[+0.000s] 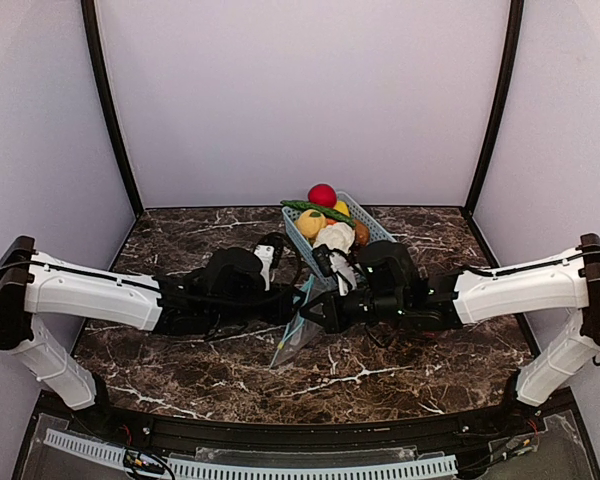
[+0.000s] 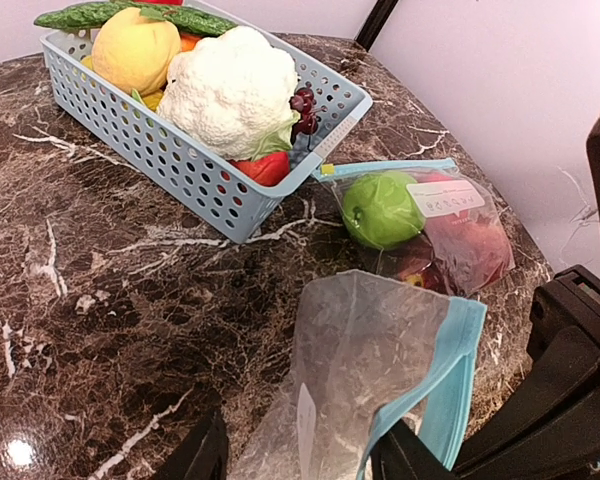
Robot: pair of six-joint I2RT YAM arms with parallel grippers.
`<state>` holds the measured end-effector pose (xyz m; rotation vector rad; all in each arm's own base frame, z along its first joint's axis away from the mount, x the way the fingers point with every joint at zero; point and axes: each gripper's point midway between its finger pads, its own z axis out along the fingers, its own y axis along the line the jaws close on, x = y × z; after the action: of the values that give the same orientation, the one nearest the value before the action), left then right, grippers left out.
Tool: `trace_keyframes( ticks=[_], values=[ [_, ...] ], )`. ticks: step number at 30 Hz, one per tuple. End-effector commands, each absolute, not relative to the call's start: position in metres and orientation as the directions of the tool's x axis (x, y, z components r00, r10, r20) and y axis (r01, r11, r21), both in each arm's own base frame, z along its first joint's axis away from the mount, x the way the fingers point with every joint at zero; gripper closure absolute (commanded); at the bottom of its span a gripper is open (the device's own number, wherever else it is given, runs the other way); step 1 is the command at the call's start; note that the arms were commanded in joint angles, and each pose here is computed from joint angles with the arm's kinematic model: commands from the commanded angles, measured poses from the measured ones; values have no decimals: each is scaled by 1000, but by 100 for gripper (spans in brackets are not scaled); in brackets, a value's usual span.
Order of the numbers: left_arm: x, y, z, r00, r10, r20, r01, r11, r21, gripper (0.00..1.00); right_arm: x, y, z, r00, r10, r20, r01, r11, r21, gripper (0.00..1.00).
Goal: Place the food in the zip-top bag and seal the zipper
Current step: Pass from the right arm to the left, then unzip the zipper from the zipper food storage bag.
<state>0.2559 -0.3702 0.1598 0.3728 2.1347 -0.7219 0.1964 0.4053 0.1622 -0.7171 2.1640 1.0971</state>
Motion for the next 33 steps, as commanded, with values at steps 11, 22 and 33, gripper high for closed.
trace_keyframes(
  ticks=[11,22,33],
  values=[
    [264,-333,153,-573,135,-808,442,881,-167,98,224,373,154,-697,-173,-696,-553,747,368,100],
    [259,-321,168,-537,172,-826,465,877,-120,99,240,349,150,-725,-115,-679,-421,855,305,97],
    [258,-342,176,-568,-37,-822,445,826,-344,99,238,379,124,-786,-94,-611,-399,832,385,69]
  ],
)
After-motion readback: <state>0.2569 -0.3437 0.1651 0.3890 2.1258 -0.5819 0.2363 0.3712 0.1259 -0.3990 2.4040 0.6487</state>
